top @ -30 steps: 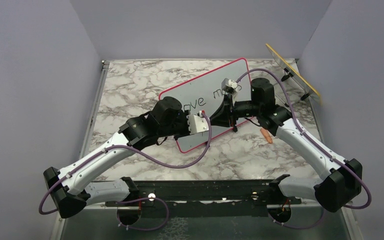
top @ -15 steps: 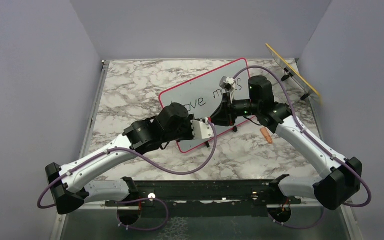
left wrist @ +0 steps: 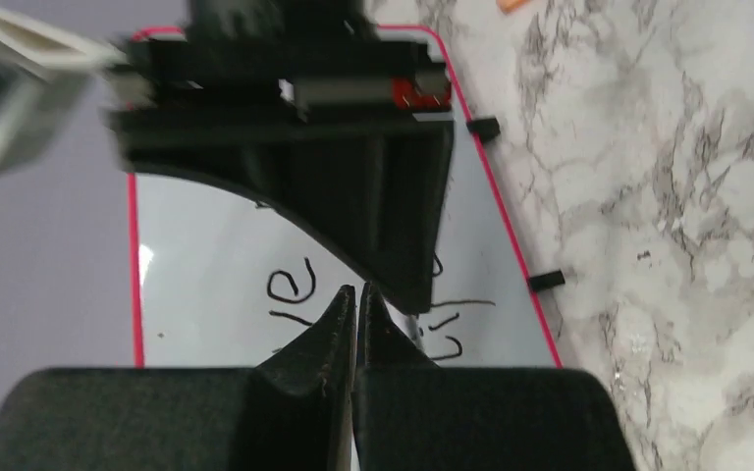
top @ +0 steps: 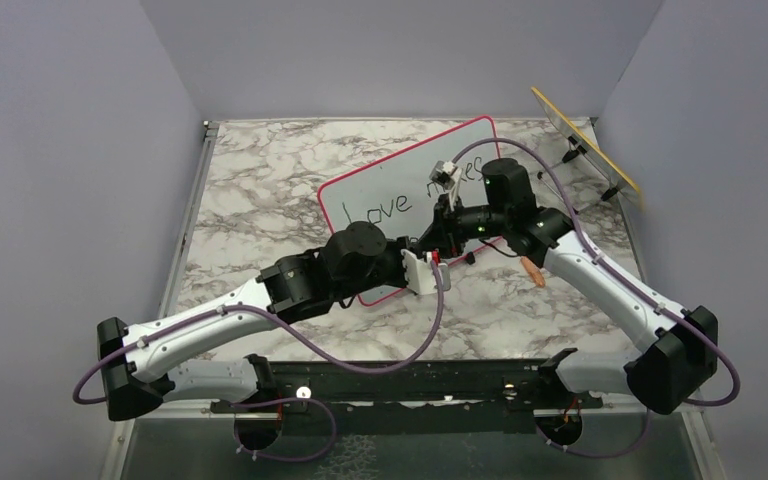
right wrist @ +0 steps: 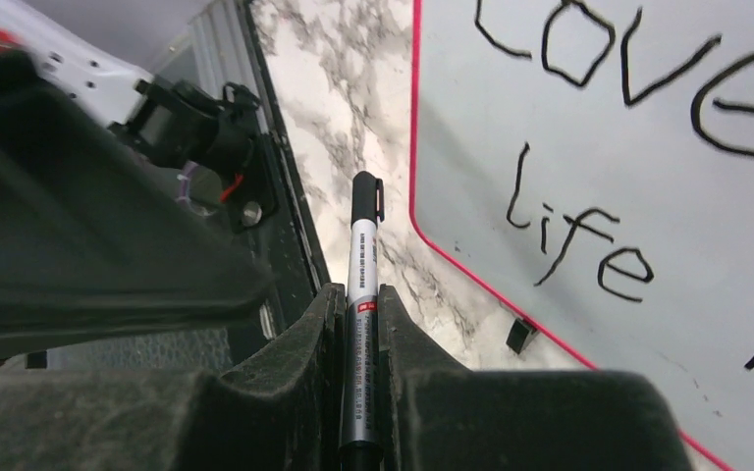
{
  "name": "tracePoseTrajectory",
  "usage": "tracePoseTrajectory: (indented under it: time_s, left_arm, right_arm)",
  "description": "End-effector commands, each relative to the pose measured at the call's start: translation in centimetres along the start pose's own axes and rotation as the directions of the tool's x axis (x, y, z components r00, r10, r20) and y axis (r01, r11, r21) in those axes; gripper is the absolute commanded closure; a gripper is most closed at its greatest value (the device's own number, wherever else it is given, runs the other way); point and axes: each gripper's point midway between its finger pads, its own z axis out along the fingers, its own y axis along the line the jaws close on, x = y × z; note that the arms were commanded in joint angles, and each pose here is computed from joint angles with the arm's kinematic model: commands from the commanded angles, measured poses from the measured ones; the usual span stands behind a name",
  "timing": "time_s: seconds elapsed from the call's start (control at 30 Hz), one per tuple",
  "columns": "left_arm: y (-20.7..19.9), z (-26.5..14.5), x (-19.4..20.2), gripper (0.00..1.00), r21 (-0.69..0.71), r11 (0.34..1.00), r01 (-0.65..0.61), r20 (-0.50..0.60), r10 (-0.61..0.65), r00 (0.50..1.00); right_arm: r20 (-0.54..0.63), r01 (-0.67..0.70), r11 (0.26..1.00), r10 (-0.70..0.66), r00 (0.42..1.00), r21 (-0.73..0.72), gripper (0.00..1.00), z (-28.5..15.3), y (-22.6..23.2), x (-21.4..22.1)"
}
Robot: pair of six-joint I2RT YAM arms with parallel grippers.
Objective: Write a sentence on the whiteboard
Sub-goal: Place the whiteboard marker at the center of the board.
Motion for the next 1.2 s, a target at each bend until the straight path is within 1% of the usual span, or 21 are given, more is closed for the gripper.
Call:
tracePoseTrajectory:
  time_s: [0.0, 0.07, 0.1, 0.23, 0.3, 0.33, 0.47, 0.6, 0.7, 0.87, 0.97, 1.03, 1.07, 1.17]
  left_arm:
    - [2.5, -1.3, -3.4, 0.95, -0.126, 0.991, 0.031, 0.149, -0.012, 0.989]
    - [2.7, -1.7, -2.4, 0.89, -0.159, 0.986, 0.047, 0.119, -0.028, 0.992]
    - [3.0, -2.1, -2.0, 0.84, -0.184, 0.981, 0.060, 0.114, -0.039, 0.993]
    - [5.2, -3.5, -1.2, 0.61, -0.305, 0.942, 0.141, 0.128, -0.106, 0.986]
    - [6.8, -4.1, -0.8, 0.47, -0.364, 0.908, 0.208, 0.150, -0.163, 0.975]
    - [7.6, -4.4, -0.6, 0.42, -0.391, 0.888, 0.241, 0.163, -0.191, 0.968]
    - [10.6, -5.8, 0.7, 0.29, -0.477, 0.788, 0.390, 0.225, -0.320, 0.920]
    - [13.7, -8.3, 2.7, 0.14, -0.543, 0.637, 0.548, 0.330, -0.438, 0.836]
    - [14.9, -10.2, 4.4, 0.01, -0.575, 0.542, 0.613, 0.386, -0.481, 0.787]
    - [15.8, -13.5, 6.0, 0.01, -0.609, 0.396, 0.687, 0.488, -0.496, 0.718]
    - [15.0, -14.8, 7.7, 0.01, -0.636, 0.314, 0.705, 0.513, -0.511, 0.690]
    - [14.2, -15.7, 8.8, 0.01, -0.656, 0.291, 0.697, 0.507, -0.514, 0.692]
    - [13.8, -16.1, 9.2, 0.01, -0.664, 0.285, 0.692, 0.502, -0.516, 0.694]
    - [12.4, -17.4, 10.5, 0.01, -0.670, 0.228, 0.707, 0.522, -0.532, 0.667]
  right_arm:
    - [0.006, -0.019, 0.991, 0.018, 1.000, 0.130, 0.99, -0.1, -2.0, 1.3]
    - [0.022, -0.024, 0.985, 0.020, 1.000, 0.173, 0.99, -0.7, -2.6, 1.8]
    - [0.026, -0.030, 0.981, 0.025, 0.999, 0.191, 0.99, -0.9, -3.0, 2.4]
    - [0.026, -0.033, 0.974, 0.028, 0.999, 0.223, 0.99, -1.3, -3.5, 4.9]
    - [0.027, -0.046, 0.973, 0.041, 0.999, 0.228, 0.99, -1.3, -3.8, 6.8]
    - [0.028, -0.051, 0.973, 0.046, 0.999, 0.227, 0.99, -1.2, -3.8, 7.6]
    - [0.053, -0.089, 0.969, 0.079, 0.995, 0.229, 0.99, -1.2, -4.0, 10.6]
    - [0.078, -0.151, 0.959, 0.136, 0.988, 0.240, 0.99, -0.9, -4.6, 13.3]
    - [0.103, -0.180, 0.955, 0.160, 0.982, 0.234, 0.98, -0.4, -5.0, 14.7]
    - [0.113, -0.243, 0.937, 0.221, 0.969, 0.252, 0.91, 0.0, -5.9, 17.5]
    - [0.120, -0.276, 0.927, 0.253, 0.960, 0.254, 0.83, 0.0, -6.0, 18.8]
    - [0.120, -0.288, 0.918, 0.265, 0.957, 0.273, 0.75, -0.1, -6.3, 19.5]
    - [0.122, -0.293, 0.912, 0.268, 0.956, 0.288, 0.70, -0.3, -6.5, 19.7]
    - [0.138, -0.309, 0.891, 0.278, 0.951, 0.334, 0.54, -0.8, -7.0, 20.1]
